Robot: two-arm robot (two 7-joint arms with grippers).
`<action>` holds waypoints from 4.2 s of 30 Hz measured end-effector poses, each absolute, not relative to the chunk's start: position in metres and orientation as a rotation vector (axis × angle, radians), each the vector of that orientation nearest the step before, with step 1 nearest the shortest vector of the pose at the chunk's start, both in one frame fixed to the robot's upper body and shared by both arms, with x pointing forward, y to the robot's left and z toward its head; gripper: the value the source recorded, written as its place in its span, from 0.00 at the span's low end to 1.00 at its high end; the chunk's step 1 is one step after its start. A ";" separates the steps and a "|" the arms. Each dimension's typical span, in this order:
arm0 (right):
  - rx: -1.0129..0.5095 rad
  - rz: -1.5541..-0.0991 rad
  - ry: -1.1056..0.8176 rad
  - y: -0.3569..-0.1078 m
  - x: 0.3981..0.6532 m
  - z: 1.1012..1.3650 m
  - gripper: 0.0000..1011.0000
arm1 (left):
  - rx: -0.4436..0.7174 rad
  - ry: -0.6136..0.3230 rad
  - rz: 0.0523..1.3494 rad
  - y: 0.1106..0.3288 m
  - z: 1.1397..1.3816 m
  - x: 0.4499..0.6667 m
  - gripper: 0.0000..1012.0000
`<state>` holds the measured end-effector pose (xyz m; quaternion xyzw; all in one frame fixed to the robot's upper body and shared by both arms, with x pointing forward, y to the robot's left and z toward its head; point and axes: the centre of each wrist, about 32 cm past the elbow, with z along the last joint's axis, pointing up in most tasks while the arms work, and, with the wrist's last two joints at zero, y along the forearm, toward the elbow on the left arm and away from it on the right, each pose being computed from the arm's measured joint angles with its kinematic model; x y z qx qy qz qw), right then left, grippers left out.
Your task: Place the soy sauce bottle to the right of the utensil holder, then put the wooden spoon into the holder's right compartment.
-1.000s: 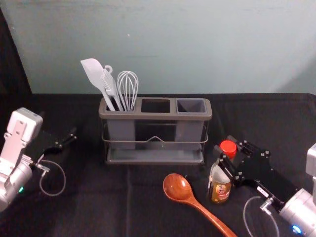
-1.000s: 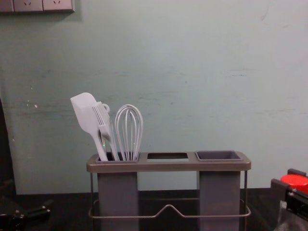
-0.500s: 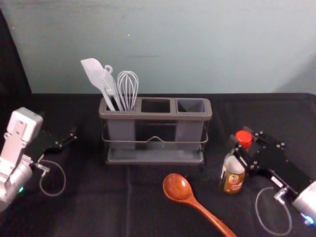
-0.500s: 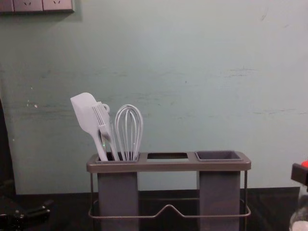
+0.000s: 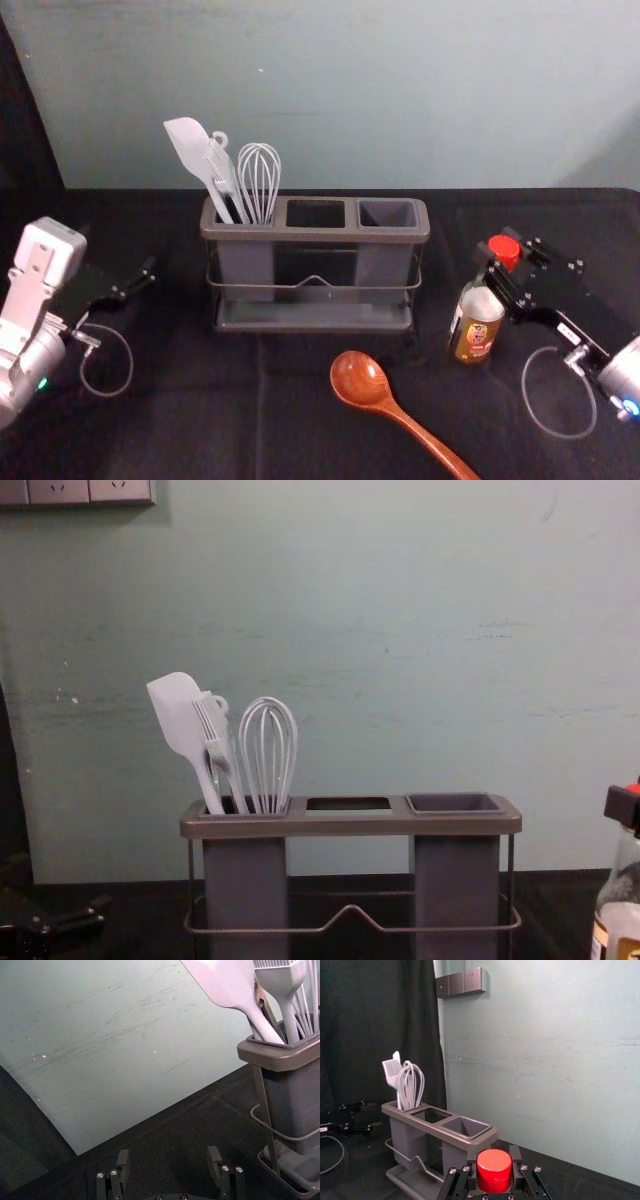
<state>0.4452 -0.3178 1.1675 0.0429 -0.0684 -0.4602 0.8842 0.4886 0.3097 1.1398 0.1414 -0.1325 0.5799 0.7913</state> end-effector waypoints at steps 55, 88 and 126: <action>0.126 -0.958 -0.164 -0.298 0.517 1.146 0.38 | 0.304 -0.285 1.248 0.310 1.140 0.489 1.00; 0.089 -0.870 -0.194 -0.264 0.448 1.165 0.99 | 0.304 -0.285 1.248 0.310 1.140 0.489 1.00; 0.084 -0.805 -0.113 -0.240 0.433 1.122 0.99 | 0.304 -0.285 1.248 0.310 1.140 0.489 1.00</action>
